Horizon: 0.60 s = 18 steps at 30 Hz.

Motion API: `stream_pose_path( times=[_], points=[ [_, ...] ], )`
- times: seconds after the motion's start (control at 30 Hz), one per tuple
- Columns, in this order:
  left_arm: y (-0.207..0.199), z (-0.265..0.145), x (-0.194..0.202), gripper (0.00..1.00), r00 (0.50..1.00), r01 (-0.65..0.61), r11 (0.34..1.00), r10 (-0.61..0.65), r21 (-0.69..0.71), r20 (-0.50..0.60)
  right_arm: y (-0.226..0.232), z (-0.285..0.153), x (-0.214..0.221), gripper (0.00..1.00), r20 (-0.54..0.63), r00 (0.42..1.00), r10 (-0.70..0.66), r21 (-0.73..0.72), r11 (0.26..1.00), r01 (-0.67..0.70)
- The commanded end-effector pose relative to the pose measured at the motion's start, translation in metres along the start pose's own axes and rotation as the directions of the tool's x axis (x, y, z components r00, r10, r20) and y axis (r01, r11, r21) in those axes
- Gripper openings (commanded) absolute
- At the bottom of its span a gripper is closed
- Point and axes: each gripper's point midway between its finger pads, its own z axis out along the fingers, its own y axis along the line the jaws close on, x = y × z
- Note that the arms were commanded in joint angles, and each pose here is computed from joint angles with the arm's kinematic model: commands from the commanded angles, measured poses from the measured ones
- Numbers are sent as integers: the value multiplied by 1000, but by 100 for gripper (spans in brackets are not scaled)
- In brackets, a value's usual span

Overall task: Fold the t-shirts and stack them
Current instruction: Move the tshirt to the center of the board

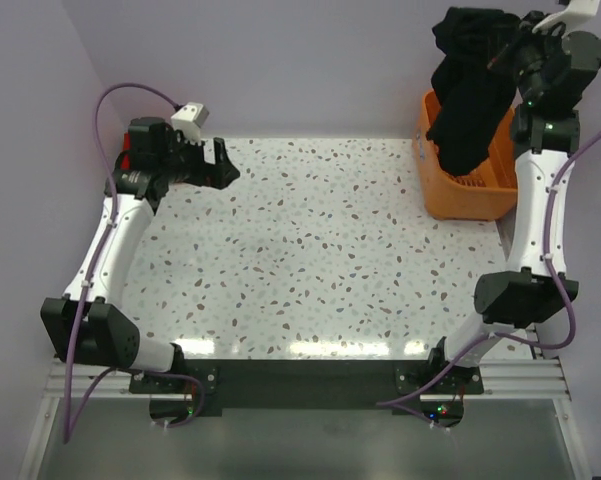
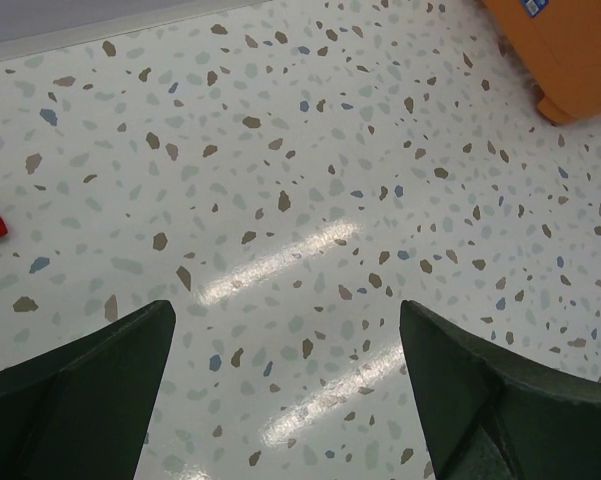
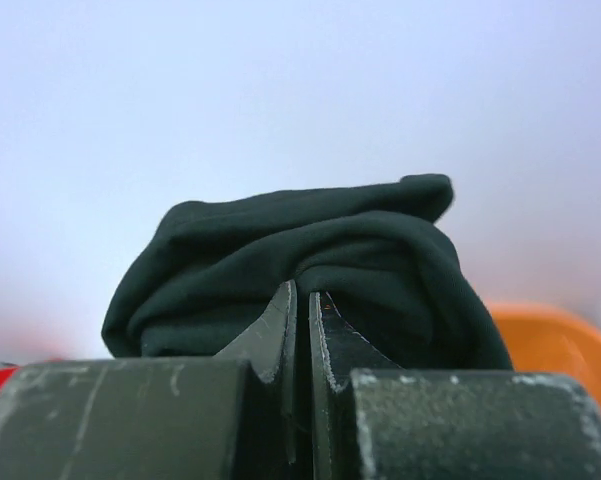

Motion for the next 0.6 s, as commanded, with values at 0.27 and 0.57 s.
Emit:
stream_pose_path(
  times=[0.27,0.57],
  points=[
    [-4,-26,-21,100,993,25,1000,-26,7,111,231,-106,-153,0,420,907,29,-528,821,218],
    [-3,-40,-28,100,989,0,1000,1,-2,150,275,-98,-76,4,73,978,196,-635,765,-106]
  ],
)
